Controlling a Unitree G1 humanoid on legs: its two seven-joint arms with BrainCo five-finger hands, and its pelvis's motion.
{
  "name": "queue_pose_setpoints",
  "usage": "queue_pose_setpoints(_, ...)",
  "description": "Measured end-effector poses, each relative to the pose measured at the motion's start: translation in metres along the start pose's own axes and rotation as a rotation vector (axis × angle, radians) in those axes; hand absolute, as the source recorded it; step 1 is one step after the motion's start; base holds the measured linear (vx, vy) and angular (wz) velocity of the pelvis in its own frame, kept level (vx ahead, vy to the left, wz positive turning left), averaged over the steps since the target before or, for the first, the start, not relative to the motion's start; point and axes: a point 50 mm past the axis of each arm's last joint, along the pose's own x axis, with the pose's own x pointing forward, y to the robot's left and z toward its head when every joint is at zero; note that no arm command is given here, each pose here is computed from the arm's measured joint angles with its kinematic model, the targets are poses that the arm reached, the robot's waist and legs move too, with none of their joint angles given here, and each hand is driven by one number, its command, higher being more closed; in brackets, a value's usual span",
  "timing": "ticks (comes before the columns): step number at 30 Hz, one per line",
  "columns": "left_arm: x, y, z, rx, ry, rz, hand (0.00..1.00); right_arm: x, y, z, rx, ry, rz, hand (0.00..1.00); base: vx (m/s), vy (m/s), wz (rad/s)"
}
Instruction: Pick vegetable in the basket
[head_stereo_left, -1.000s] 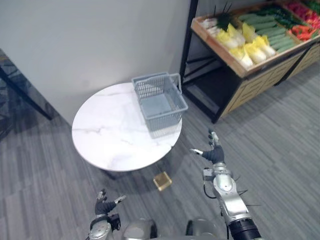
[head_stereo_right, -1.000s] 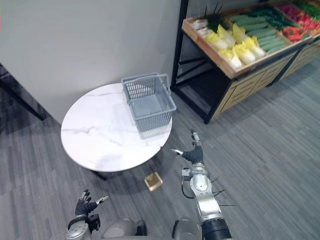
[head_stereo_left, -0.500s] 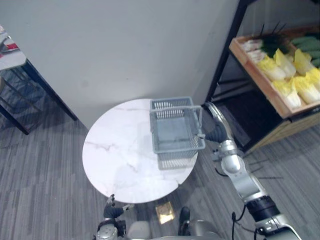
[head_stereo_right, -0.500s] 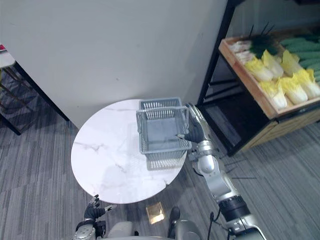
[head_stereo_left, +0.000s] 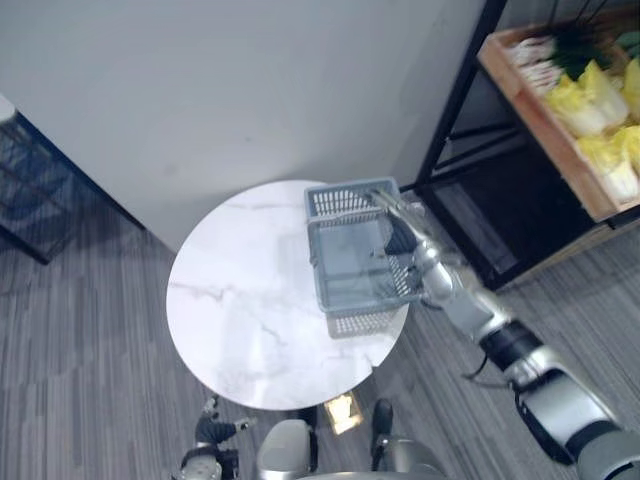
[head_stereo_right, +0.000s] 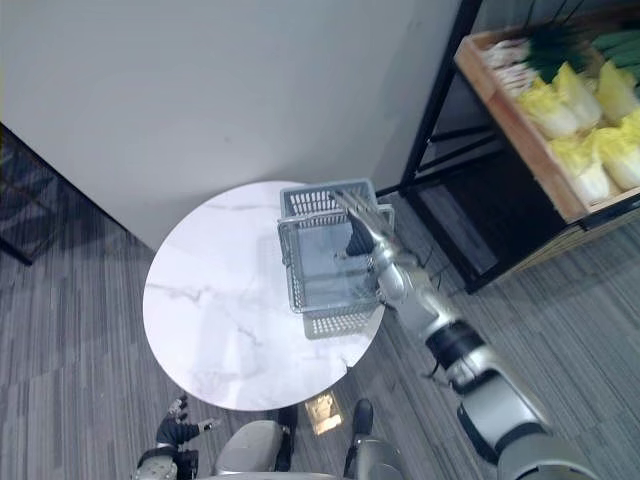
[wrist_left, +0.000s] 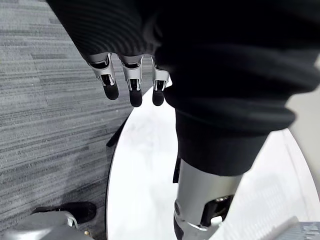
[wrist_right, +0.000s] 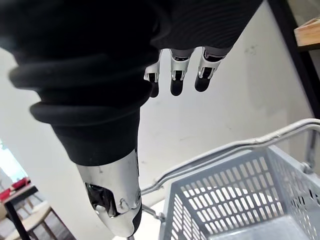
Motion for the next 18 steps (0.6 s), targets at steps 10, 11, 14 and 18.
queue_pose_setpoints(10, 0.008, -0.002, 0.019, -0.09, -0.062, 0.028, 0.0, 0.007, -0.026, -0.048, -0.129, 0.193, -0.005, 1.0, 0.0, -0.003, 0.16)
queue_pose_setpoints(11, 0.008, -0.002, 0.022, -0.094, -0.073, 0.027, 0.0, 0.008, -0.03, -0.049, -0.14, 0.192, -0.012, 1.0, -0.03, -0.012, 0.13)
queue_pose_setpoints(14, 0.01, -0.005, 0.027, -0.089, -0.087, 0.017, 0.0, 0.009, -0.034, -0.054, -0.152, 0.211, 0.004, 1.0, -0.03, -0.01, 0.08)
queue_pose_setpoints(18, 0.011, -0.008, 0.031, -0.08, -0.1, 0.003, 0.0, 0.009, -0.033, -0.054, -0.136, 0.216, 0.008, 1.0, -0.05, -0.011, 0.02)
